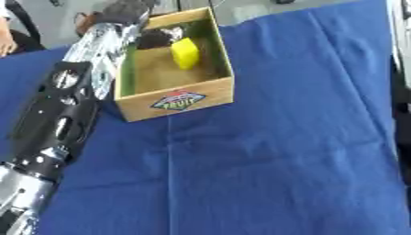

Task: Pick up objects on the table and place them in the box.

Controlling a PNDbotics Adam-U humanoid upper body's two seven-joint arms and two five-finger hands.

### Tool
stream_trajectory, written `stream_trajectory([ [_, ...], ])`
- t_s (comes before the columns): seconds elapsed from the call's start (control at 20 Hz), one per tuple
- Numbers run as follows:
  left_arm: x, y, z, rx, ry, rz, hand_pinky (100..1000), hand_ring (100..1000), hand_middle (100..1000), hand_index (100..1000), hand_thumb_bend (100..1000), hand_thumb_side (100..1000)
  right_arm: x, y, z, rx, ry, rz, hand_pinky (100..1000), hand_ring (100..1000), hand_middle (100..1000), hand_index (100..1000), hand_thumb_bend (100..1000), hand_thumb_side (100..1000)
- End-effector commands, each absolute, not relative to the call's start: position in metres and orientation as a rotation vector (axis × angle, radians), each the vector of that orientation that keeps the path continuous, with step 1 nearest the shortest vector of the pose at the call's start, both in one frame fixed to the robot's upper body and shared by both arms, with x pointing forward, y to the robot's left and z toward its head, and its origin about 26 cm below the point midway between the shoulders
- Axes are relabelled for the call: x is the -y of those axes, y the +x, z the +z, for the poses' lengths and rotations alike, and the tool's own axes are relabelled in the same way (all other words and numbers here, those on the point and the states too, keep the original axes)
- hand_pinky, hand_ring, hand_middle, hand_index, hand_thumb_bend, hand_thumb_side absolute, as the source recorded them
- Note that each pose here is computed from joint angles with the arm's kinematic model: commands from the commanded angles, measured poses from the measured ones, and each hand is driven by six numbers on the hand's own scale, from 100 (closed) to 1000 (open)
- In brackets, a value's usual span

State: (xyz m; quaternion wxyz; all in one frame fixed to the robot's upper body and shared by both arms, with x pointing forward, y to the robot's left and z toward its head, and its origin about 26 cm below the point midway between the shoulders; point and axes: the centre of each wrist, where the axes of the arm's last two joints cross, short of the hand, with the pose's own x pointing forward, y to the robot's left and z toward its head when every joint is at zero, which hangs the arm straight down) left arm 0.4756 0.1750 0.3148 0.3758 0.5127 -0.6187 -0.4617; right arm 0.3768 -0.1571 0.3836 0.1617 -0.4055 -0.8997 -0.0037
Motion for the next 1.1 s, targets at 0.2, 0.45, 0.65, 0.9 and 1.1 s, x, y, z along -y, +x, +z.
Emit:
stream_trajectory([
  [0.2, -0.198, 0.449, 0.346, 1.858, 1.347, -1.017, 431, 743, 743, 969, 216, 1000, 0.154, 0.378, 0.39, 2.56, -1.195, -0.045, 778, 819, 666, 749, 240, 682],
  [0.45, -0.207, 0.433, 0.319, 2.028, 1.265, -0.953, 399, 711, 714, 946, 140, 1000, 0.154, 0.385, 0.394, 2.538, -1.223, -0.024, 777, 820, 667, 751, 255, 702],
  [0.65, -0.203, 0.417, 0.293, 2.1, 1.175, -0.86, 387, 700, 703, 936, 121, 1000, 0.158, 0.393, 0.398, 2.505, -1.228, 0.003, 779, 823, 667, 753, 274, 711],
  [0.9, -0.202, 0.394, 0.265, 2.075, 1.038, -0.794, 373, 686, 687, 925, 100, 1000, 0.161, 0.402, 0.402, 2.468, -1.21, 0.045, 782, 825, 667, 755, 309, 738],
  [1.1, -0.202, 0.374, 0.244, 2.012, 0.896, -0.778, 364, 677, 678, 921, 100, 1000, 0.165, 0.413, 0.406, 2.429, -1.21, 0.09, 783, 825, 667, 756, 330, 768],
])
